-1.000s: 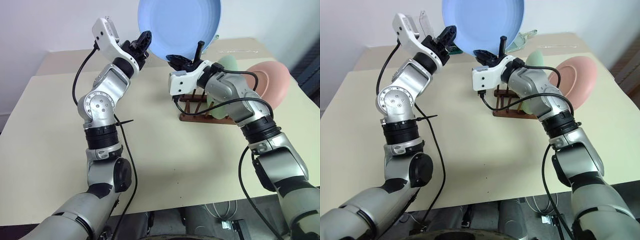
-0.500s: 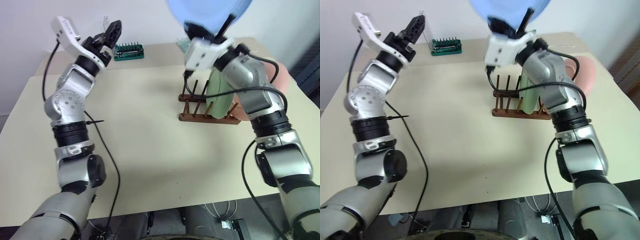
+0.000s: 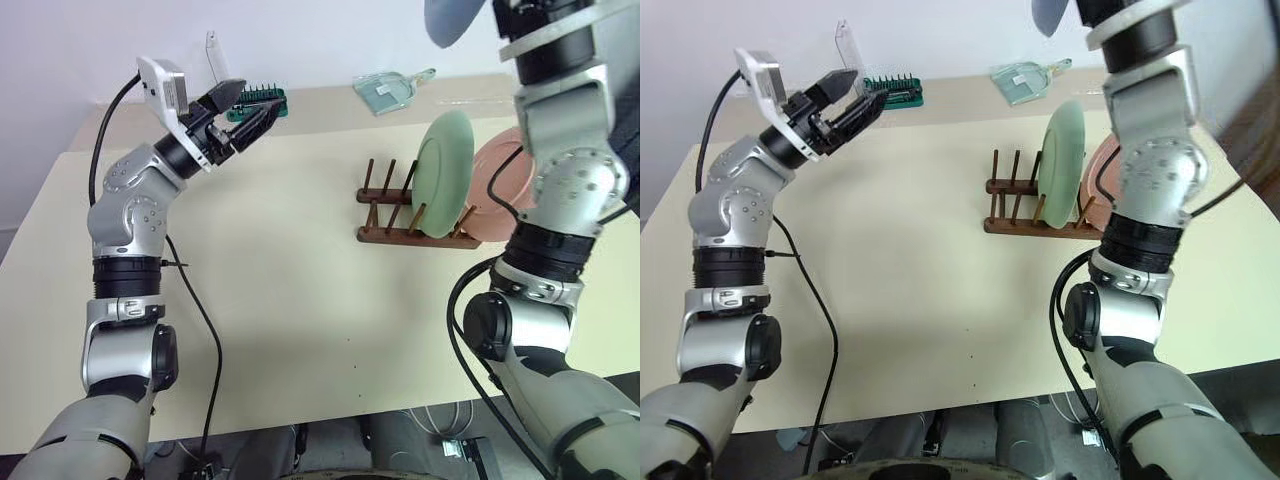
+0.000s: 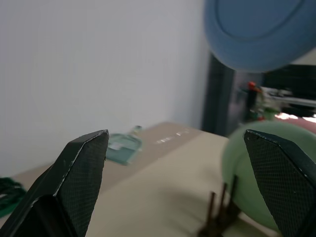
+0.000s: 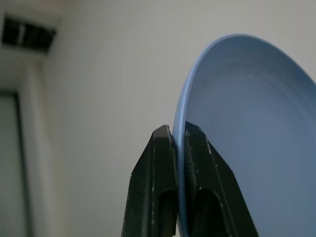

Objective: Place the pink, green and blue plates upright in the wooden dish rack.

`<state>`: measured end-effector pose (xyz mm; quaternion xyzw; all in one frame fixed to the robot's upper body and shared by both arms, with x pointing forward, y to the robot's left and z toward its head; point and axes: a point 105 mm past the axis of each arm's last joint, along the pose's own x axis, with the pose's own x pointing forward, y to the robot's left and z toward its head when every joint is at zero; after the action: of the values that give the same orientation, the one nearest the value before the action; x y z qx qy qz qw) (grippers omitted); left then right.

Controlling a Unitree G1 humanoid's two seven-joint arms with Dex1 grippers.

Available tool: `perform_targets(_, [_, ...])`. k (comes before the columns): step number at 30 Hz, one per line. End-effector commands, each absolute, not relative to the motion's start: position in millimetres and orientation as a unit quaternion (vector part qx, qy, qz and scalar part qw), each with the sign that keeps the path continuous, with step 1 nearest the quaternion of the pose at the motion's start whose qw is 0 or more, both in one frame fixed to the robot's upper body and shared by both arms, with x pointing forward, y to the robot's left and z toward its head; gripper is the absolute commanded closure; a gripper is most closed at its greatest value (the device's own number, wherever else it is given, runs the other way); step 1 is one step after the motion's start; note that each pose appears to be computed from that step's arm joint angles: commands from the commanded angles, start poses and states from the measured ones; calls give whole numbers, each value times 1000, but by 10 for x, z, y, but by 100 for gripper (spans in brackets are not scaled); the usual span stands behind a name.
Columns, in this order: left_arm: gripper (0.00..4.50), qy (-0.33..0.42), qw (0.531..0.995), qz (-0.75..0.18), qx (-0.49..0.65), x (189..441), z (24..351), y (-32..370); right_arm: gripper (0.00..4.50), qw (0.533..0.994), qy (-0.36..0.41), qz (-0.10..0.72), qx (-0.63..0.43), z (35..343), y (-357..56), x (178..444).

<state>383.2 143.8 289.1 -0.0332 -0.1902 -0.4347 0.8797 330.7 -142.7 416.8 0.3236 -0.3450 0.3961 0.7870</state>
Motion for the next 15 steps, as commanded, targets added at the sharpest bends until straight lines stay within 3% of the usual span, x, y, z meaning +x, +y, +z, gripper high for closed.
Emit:
perform_targets(1, [2, -218, 854, -472, 8, 3675, 3099, 1427, 450, 786, -289, 409, 363, 4064, -1457, 3198])
perform_targets(2, [2, -212, 851, -481, 12, 3661, 3092, 1428, 450, 795, -272, 404, 362, 3999, -1467, 3194])
perform_targets(7, [2, -196, 819, -537, 58, 3509, 2960, 1374, 450, 754, -183, 462, 429, 3895, -1273, 2993])
perform_targets(11, [2, -204, 799, -559, 87, 3412, 2938, 1382, 450, 825, -142, 397, 376, 3638, -1399, 3151])
perform_targets(15, [2, -201, 798, -557, 110, 3417, 2901, 1417, 450, 846, -81, 390, 355, 3448, -1358, 3158])
